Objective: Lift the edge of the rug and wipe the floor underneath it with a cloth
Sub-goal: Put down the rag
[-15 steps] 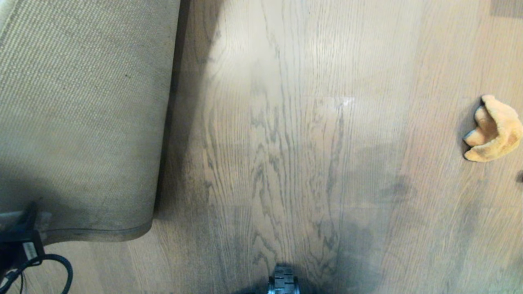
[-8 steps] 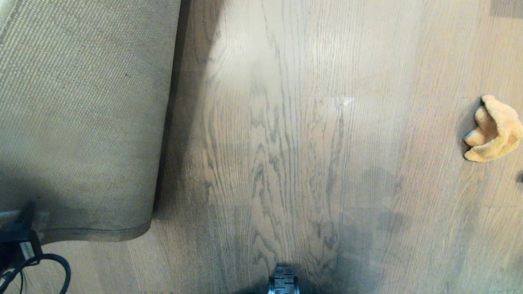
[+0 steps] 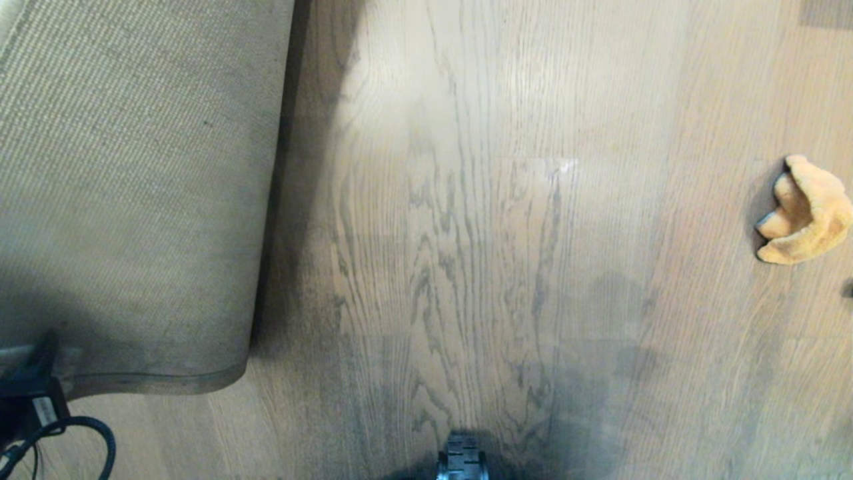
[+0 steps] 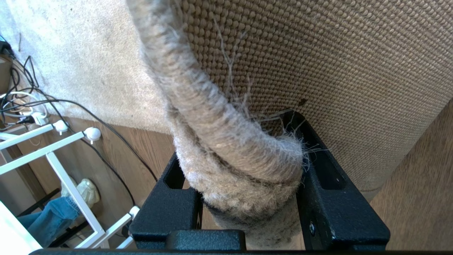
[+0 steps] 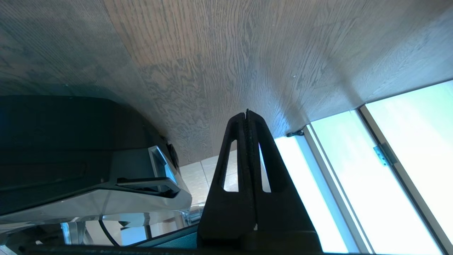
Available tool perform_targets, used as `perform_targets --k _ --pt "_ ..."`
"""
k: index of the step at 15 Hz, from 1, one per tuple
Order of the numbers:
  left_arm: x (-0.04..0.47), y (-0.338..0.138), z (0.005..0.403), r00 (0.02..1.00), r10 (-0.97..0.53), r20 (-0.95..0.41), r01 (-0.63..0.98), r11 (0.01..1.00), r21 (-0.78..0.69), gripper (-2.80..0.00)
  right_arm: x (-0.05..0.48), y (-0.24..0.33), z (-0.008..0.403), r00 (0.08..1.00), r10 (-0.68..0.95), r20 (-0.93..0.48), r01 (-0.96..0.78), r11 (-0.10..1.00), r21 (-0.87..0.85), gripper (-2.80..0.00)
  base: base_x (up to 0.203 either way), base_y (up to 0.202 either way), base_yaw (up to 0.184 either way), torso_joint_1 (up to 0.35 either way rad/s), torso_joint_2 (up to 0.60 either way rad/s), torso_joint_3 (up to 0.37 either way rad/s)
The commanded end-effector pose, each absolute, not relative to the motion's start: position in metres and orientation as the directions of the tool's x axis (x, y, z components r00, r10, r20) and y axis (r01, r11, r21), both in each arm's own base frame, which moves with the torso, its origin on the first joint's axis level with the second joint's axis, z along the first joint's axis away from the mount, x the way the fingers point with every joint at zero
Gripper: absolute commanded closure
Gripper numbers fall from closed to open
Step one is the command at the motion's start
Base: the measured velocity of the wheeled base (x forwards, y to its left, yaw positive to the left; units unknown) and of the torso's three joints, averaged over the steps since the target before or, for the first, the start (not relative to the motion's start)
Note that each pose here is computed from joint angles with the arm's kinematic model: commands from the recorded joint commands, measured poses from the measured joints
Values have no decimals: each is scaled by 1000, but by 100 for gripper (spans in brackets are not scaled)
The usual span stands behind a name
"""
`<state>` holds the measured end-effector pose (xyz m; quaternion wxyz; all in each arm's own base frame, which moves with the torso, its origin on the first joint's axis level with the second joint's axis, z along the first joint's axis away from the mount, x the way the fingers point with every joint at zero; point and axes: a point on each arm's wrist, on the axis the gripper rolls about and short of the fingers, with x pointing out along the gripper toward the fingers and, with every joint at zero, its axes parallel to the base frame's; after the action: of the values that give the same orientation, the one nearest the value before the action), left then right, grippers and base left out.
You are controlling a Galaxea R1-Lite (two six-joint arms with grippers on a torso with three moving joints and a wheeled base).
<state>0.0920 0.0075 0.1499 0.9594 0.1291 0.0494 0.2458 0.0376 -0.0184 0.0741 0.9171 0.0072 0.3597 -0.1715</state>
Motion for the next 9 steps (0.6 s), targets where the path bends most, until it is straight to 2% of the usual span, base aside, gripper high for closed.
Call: perform_targets --k 1,9 --pt "92 7 150 873 486 -29 -461 845 272 0 38 -18 74 681 -308 -664 319 941 -109 0 0 0 0 0 0 0" --pt "92 6 149 879 475 -33 -450 851 273 0 37 -18 74 683 -310 -661 322 940 -109 0 0 0 0 0 0 0"
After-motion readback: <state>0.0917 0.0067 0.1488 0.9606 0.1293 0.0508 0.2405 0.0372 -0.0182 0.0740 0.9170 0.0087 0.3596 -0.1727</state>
